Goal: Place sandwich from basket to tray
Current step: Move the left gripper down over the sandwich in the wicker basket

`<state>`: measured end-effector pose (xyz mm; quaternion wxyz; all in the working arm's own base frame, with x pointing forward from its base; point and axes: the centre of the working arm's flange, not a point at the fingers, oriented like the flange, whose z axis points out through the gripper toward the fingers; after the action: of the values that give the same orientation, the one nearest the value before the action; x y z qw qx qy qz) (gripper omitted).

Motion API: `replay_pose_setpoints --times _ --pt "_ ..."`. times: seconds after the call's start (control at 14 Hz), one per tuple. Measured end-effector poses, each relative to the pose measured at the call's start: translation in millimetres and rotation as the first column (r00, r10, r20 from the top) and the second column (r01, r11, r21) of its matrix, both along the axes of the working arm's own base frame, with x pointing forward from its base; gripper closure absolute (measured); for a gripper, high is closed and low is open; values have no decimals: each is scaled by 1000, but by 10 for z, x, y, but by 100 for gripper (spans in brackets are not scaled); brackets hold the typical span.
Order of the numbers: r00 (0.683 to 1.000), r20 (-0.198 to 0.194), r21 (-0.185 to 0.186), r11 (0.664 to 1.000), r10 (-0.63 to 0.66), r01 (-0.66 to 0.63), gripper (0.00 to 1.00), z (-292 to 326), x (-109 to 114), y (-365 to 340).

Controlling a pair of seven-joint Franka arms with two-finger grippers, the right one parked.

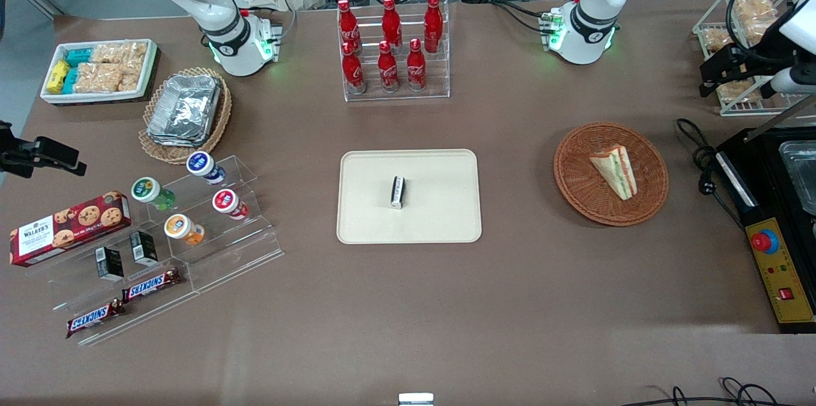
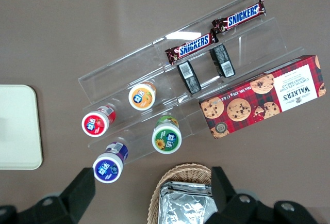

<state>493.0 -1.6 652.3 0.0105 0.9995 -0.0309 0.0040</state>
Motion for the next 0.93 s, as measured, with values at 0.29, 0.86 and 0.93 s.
replay_pose_setpoints --times 0.29,0.86,0.93 --pt "1000 -6 2 1000 27 -27 0 -28 96 1" --pt "913 -71 30 916 402 -401 0 -734 208 -5" --pt "908 -70 29 910 414 -413 0 -928 169 4"
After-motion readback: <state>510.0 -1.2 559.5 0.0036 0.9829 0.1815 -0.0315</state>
